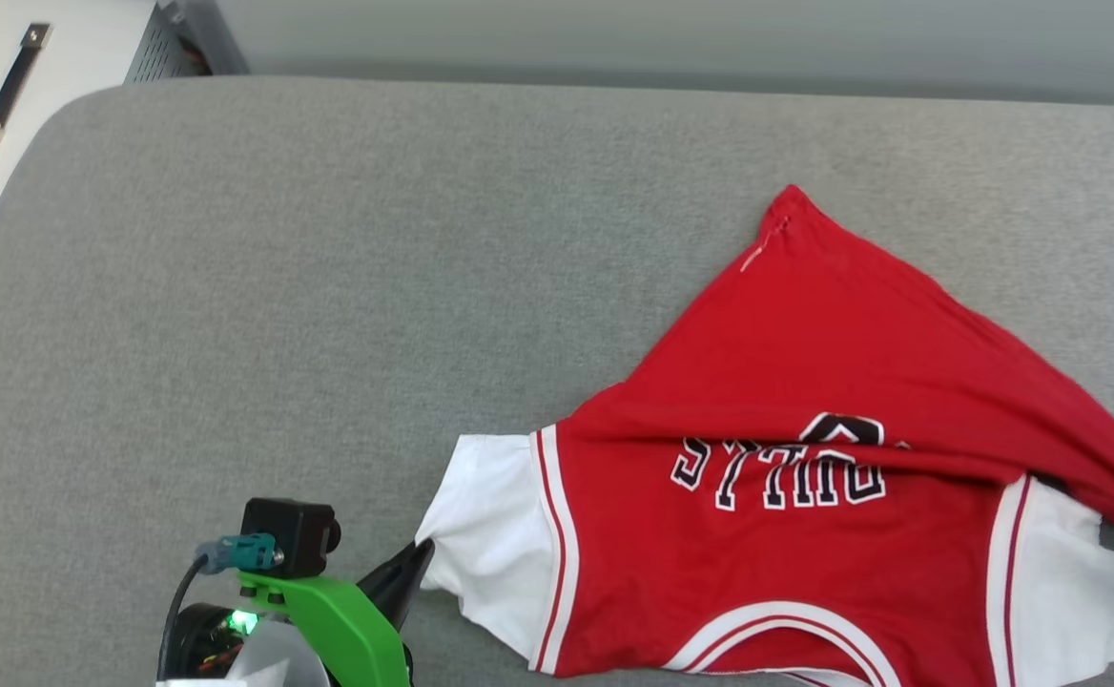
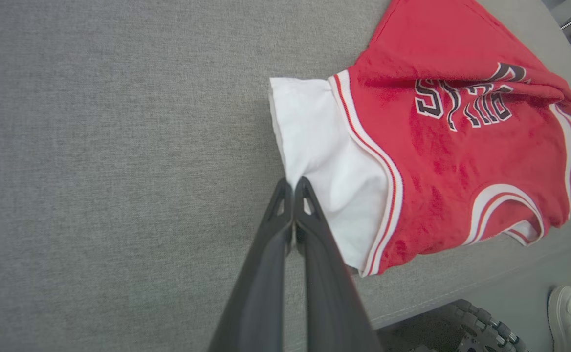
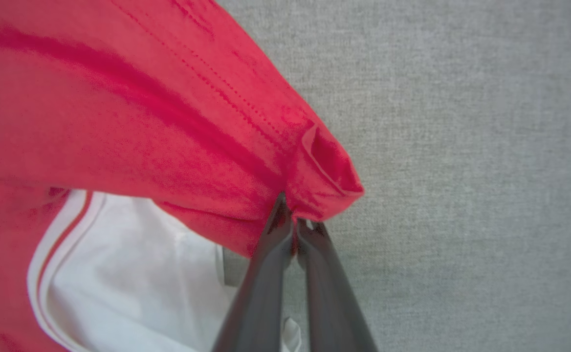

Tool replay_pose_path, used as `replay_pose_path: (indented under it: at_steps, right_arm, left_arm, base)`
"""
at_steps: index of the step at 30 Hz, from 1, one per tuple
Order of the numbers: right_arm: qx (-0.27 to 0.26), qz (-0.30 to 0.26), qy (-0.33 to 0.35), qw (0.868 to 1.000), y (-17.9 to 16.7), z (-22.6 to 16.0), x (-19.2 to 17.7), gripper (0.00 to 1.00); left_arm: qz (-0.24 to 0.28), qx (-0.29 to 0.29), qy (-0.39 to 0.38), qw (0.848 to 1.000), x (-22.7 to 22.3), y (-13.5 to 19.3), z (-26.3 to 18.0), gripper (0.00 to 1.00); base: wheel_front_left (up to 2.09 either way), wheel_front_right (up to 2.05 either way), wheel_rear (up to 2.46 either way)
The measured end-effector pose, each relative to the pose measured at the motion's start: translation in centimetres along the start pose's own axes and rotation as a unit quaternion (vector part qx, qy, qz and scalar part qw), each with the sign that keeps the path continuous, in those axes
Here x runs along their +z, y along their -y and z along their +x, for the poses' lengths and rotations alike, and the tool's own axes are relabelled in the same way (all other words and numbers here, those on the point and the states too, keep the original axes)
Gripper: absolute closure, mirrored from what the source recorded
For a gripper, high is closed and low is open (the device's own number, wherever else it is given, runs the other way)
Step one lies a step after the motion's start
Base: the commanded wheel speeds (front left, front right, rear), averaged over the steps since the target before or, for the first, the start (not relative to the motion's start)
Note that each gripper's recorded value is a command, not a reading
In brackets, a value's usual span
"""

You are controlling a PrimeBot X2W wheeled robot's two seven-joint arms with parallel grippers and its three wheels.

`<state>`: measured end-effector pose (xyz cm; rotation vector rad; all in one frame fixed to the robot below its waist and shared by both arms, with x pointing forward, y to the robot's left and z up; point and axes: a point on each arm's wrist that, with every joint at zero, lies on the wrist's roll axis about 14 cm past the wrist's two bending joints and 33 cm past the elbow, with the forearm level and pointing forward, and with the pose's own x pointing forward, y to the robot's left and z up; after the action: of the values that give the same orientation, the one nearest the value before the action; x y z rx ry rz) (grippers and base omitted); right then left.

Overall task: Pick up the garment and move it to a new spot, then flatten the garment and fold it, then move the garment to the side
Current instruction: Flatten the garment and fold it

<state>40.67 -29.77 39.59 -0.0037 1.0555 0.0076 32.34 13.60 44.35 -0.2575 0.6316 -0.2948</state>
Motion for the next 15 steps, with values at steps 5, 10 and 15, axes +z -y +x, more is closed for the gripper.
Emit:
replay_pose_path:
  at_steps: [5, 10, 15]
  right_arm:
    - [-0.011, 0.024, 0.006, 1.0, 1.5, -2.2, -3.1, 1.0]
    - [-0.006, 0.044, 0.019, 0.999, 1.3, -3.8, -5.3, 1.0]
    - [-0.001, 0.065, 0.016, 0.998, 0.9, -4.8, -8.0, 1.0]
  left_arm:
    - [0.009, -0.01, 0.01, 1.0, 0.1, 0.8, -0.3, 1.0]
    - [0.018, -0.012, 0.023, 1.0, 0.2, 1.3, -0.4, 1.0]
    - [0.012, -0.02, 0.025, 0.999, -0.4, 2.3, -0.4, 1.0]
  base:
    - [0.0, 0.0, 0.0]
    - [0.0, 0.0, 0.0]
    - [0.0, 0.0, 0.0]
